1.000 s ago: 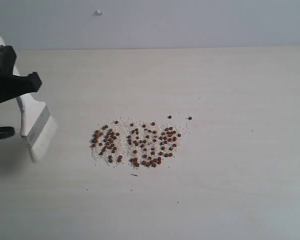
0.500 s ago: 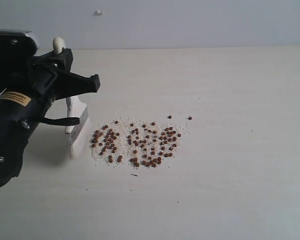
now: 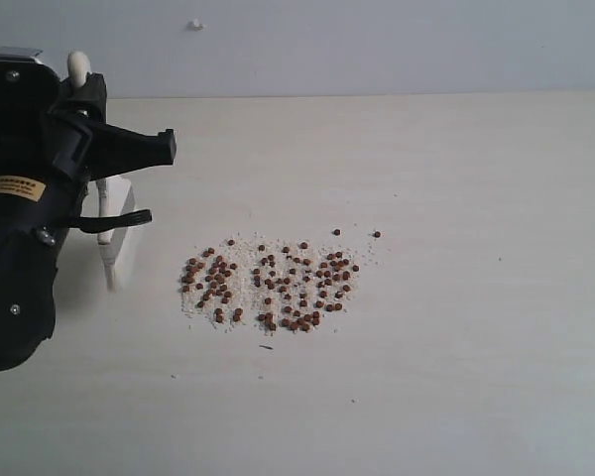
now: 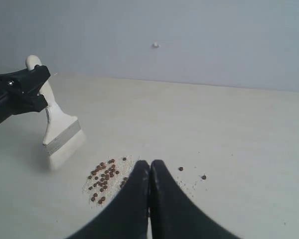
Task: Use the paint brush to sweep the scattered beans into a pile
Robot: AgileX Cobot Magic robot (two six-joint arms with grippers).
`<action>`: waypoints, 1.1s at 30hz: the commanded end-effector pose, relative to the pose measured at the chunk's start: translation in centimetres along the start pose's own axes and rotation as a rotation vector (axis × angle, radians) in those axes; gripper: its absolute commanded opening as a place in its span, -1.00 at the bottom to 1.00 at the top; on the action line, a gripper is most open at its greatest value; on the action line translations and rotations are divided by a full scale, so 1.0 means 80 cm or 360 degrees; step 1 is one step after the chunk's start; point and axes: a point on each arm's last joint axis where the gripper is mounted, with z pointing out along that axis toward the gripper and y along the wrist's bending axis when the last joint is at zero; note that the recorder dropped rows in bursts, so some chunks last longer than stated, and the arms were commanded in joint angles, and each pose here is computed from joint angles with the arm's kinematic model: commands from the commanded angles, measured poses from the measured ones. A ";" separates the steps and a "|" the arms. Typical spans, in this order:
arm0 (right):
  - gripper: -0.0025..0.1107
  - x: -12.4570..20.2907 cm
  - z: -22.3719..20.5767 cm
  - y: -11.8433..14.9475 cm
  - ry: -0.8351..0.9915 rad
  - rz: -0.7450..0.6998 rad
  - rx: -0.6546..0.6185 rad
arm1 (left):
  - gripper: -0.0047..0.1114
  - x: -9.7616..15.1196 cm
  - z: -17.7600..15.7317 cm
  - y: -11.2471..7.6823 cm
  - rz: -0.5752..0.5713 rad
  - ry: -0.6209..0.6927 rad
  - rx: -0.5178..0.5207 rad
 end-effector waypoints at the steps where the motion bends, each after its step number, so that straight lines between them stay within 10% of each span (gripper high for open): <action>1: -0.96 0.001 0.000 0.000 -0.0005 -0.0008 -0.0005 | -0.92 -0.006 0.004 0.004 -0.0014 -0.0059 -0.0016; 33: -0.96 0.001 0.000 0.000 -0.0006 -0.0011 -0.0004 | -0.92 0.043 0.016 -0.016 -0.0117 0.0052 0.0199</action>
